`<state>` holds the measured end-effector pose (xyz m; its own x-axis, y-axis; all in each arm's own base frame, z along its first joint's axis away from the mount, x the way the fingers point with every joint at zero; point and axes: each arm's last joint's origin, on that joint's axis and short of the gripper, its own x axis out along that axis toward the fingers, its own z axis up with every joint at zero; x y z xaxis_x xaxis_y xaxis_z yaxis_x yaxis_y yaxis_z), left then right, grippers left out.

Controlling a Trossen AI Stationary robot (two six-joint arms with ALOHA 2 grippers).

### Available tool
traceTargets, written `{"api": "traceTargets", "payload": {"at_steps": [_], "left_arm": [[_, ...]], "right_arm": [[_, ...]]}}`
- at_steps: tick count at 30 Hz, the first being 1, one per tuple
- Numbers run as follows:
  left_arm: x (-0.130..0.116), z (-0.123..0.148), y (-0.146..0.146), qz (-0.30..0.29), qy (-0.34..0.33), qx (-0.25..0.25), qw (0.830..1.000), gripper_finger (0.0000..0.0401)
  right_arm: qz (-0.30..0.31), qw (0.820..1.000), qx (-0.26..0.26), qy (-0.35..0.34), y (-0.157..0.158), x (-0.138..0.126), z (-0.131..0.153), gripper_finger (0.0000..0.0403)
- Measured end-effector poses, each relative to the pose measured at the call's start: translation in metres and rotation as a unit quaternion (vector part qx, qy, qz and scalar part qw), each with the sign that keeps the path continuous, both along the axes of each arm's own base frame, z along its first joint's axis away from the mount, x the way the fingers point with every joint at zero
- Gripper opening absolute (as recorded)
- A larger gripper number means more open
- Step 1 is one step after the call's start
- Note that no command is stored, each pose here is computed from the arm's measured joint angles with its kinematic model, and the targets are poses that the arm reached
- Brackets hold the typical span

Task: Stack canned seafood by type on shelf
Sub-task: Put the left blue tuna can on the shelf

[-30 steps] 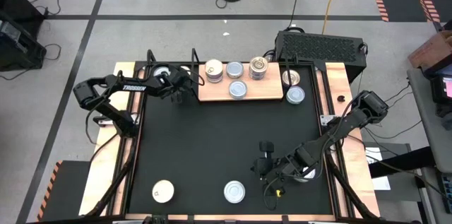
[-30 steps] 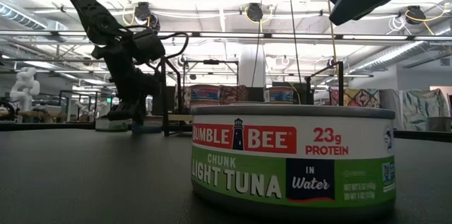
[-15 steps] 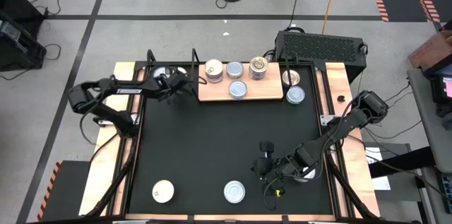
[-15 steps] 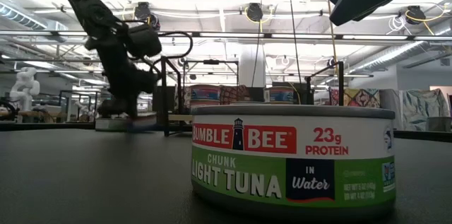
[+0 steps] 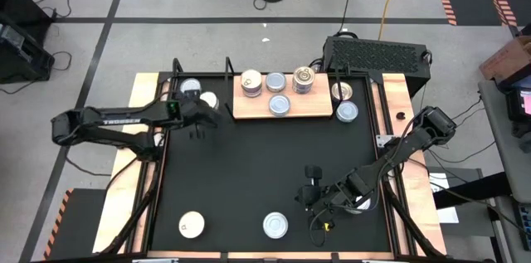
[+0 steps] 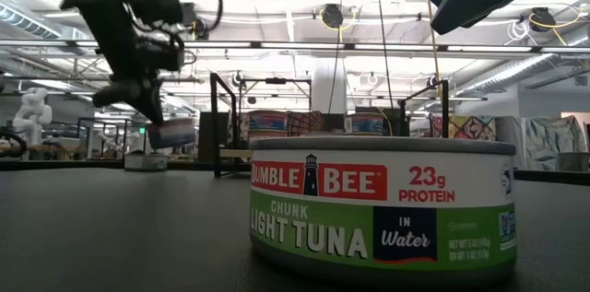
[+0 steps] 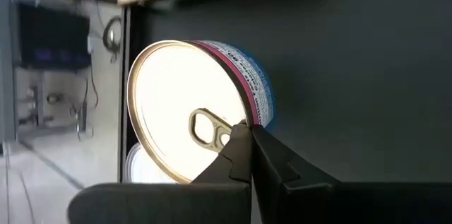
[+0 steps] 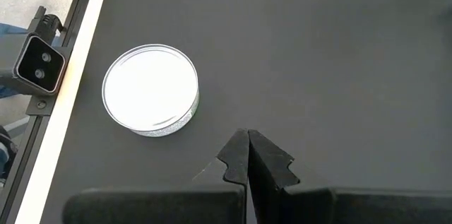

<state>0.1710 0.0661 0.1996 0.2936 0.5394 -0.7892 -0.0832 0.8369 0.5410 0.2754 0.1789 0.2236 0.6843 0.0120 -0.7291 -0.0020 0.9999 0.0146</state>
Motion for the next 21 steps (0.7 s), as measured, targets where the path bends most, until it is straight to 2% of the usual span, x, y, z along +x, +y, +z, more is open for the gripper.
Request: {"api": "traceTargets", "payload": {"at_steps": [8, 15, 21], "left_arm": [[-0.006, -0.003, -0.038, -0.039, 0.034, -0.024, 0.998, 0.0], [0.0, -0.005, -0.068, -0.131, 0.038, -0.031, 0.99, 0.0], [0.012, -0.001, -0.089, -0.181, 0.037, -0.03, 0.982, 0.0]], "right_arm": [[0.0, 1.0, 0.004, -0.005, 0.001, 0.001, 0.001, 0.0], [-0.001, 1.0, 0.006, -0.009, 0.001, 0.001, 0.001, 0.0], [-0.001, 1.0, 0.006, -0.009, 0.001, 0.002, 0.001, 0.0]]}}
